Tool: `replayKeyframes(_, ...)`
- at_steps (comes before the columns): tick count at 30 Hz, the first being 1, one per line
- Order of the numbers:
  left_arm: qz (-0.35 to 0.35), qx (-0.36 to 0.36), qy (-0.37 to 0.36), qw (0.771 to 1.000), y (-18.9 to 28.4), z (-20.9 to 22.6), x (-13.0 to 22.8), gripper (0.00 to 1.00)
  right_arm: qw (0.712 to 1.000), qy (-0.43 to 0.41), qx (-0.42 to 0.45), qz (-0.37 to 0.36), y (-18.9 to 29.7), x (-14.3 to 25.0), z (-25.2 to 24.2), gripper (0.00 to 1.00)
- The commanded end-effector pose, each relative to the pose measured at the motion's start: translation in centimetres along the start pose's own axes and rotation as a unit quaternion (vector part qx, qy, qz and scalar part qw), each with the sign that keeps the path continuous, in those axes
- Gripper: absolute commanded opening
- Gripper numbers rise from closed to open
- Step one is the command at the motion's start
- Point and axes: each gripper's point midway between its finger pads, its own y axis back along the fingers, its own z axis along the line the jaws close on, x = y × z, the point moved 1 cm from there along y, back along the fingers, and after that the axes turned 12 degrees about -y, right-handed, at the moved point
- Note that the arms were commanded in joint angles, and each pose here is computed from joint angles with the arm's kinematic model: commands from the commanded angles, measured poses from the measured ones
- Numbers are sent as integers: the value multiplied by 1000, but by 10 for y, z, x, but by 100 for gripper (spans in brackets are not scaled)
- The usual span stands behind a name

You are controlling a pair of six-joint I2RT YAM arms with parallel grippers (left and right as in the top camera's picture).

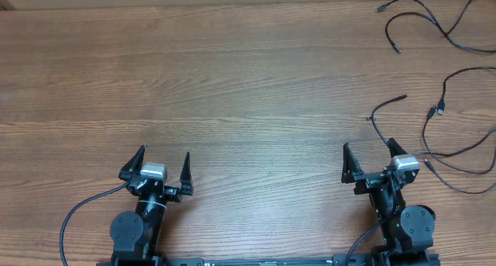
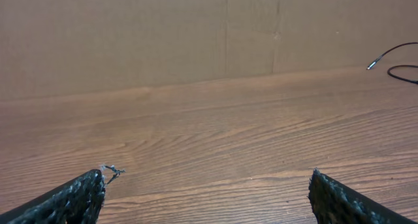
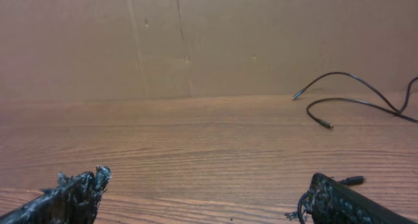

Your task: Untangle cables

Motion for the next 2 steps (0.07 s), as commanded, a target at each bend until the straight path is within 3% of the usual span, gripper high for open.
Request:
replayKeyframes(1, 1, -8, 0, 1000, 0, 3, 1, 100, 1000, 2, 2, -3, 0, 1, -2, 100)
replayKeyframes(2, 1, -8, 0, 1000, 0, 3, 1, 100, 1000, 2, 2, -3, 0, 1, -2, 100)
